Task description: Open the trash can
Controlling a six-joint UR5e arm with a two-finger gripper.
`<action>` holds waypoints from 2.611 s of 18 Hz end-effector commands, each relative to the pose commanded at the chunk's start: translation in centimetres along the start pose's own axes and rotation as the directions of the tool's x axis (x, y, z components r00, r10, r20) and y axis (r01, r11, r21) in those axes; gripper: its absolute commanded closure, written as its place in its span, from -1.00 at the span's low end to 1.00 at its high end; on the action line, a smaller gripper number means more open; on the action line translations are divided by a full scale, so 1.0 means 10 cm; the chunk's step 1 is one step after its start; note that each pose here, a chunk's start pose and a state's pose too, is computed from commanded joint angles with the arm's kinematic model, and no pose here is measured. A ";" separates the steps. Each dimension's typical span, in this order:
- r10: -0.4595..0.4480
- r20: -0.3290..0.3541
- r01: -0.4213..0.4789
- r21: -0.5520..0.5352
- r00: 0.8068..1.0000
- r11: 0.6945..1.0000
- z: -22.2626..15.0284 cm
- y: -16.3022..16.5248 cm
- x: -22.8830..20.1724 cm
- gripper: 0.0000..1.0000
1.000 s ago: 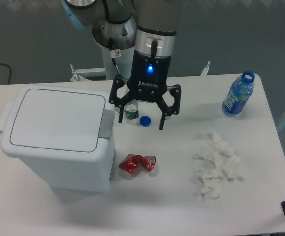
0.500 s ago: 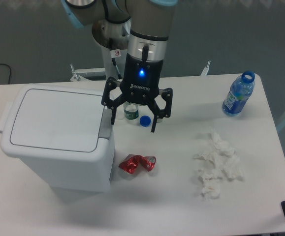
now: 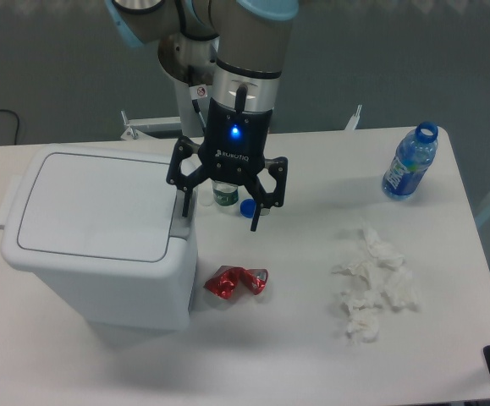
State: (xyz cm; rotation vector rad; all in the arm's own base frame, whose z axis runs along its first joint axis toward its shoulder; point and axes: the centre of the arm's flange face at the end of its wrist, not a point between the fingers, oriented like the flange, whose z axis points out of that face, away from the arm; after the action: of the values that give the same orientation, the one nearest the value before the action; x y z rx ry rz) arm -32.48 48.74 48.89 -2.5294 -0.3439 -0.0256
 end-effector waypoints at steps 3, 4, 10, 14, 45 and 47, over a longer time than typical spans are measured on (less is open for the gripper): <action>-0.001 -0.001 0.001 -0.002 1.000 1.000 0.00 0.01 0.00 -1.00; -0.002 -0.002 0.002 -0.004 1.000 1.000 0.01 0.02 0.00 -1.00; -0.002 -0.003 0.002 -0.007 1.000 1.000 0.03 0.02 0.01 -1.00; -0.002 -0.007 0.002 -0.014 1.000 1.000 0.06 0.05 0.01 -1.00; 0.004 -0.007 -0.004 -0.014 1.000 1.000 0.08 0.05 0.00 -1.00; 0.005 -0.007 -0.005 -0.014 1.000 1.000 0.09 0.05 0.00 -1.00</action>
State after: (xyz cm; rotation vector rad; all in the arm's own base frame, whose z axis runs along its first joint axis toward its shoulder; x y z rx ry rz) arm -32.42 48.78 47.87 -2.5437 -0.3351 -0.0354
